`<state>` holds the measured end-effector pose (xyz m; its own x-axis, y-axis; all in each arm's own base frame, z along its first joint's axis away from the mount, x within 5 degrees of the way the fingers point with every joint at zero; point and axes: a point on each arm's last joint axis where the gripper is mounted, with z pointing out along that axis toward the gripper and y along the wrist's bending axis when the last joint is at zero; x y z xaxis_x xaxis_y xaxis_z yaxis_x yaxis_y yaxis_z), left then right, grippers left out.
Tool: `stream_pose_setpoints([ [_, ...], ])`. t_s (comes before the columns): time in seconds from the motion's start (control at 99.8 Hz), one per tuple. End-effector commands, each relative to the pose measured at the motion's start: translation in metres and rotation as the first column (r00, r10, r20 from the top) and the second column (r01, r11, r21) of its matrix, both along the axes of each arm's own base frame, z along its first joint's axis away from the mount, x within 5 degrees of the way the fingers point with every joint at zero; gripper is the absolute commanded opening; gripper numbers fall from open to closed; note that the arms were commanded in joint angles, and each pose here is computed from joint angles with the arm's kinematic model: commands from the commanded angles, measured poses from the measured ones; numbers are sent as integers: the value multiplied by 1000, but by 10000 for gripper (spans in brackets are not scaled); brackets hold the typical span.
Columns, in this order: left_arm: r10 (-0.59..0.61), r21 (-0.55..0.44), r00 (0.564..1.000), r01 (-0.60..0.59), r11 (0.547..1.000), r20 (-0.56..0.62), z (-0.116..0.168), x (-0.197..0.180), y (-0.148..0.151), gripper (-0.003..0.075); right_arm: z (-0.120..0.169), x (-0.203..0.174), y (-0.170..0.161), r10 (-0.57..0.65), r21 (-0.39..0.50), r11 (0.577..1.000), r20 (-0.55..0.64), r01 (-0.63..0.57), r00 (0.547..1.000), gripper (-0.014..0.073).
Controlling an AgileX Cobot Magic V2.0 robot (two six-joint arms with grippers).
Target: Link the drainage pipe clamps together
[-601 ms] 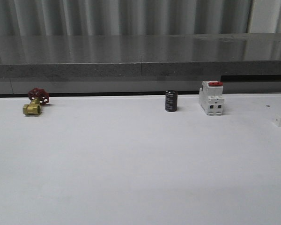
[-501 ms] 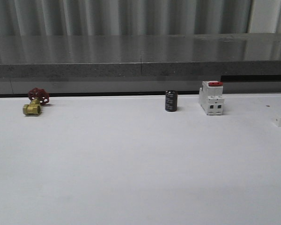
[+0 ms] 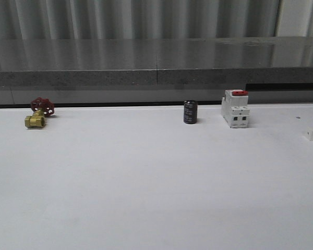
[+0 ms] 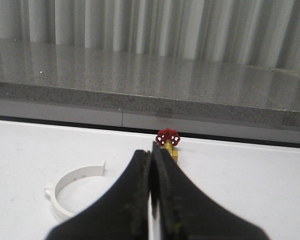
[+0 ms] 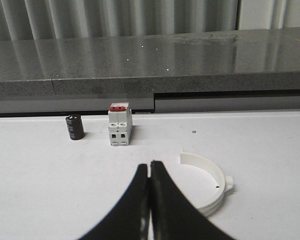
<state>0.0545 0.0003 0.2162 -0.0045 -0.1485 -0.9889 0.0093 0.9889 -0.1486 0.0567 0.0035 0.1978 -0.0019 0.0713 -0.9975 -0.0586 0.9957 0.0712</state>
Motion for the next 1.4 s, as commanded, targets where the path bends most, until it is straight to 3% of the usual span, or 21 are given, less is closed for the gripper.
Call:
stream_pose_setpoints([
  [0.0, -8, -26, 999, 9, 1000, 45, 32, -1, 0, -20, 15, -3, 0, -3, 3, 1000, 116, 3, 993, -67],
  [0.17, 30, -10, 984, -33, 999, -174, 72, 13, 2, -21, 15, -3, 0, -3, 3, 1000, 116, 3, 993, -67],
  [0.391, 77, 33, 904, -70, 997, -422, 107, 51, 5, -20, 15, -3, 0, -3, 3, 1000, 116, 3, 993, -67],
  [0.772, 97, 79, 780, -61, 995, -619, 88, 103, 4, -14, 15, -3, 0, -3, 3, 1000, 116, 3, 993, -67],
  [0.872, 98, 81, 766, -60, 995, -636, 84, 107, 4, 84, 15, -3, 0, -3, 3, 1000, 116, 3, 993, -67],
  [0.942, 98, 82, 761, -59, 995, -642, 83, 108, 4, 221, 15, -3, 0, -3, 3, 1000, 116, 3, 993, -67],
  [0.952, 98, 82, 761, -59, 995, -642, 83, 108, 4, 269, 15, -3, 0, -3, 3, 1000, 116, 3, 993, -67],
  [1.063, 97, 81, 762, -59, 995, -640, 83, 109, 4, 519, 15, -3, 0, -3, 3, 1000, 116, 3, 993, -67],
  [1.133, 95, 80, 771, -57, 995, -630, 84, 109, 4, 622, 15, -3, 0, -3, 3, 1000, 116, 3, 993, -67],
  [1.283, 83, 73, 807, -49, 996, -585, 89, 116, 3, 638, 15, -3, 0, -3, 3, 1000, 116, 3, 993, -67],
  [1.393, 94, 80, 771, -57, 995, -629, 94, 131, 3, 638, 15, -3, 0, -3, 3, 1000, 116, 3, 993, -67],
])
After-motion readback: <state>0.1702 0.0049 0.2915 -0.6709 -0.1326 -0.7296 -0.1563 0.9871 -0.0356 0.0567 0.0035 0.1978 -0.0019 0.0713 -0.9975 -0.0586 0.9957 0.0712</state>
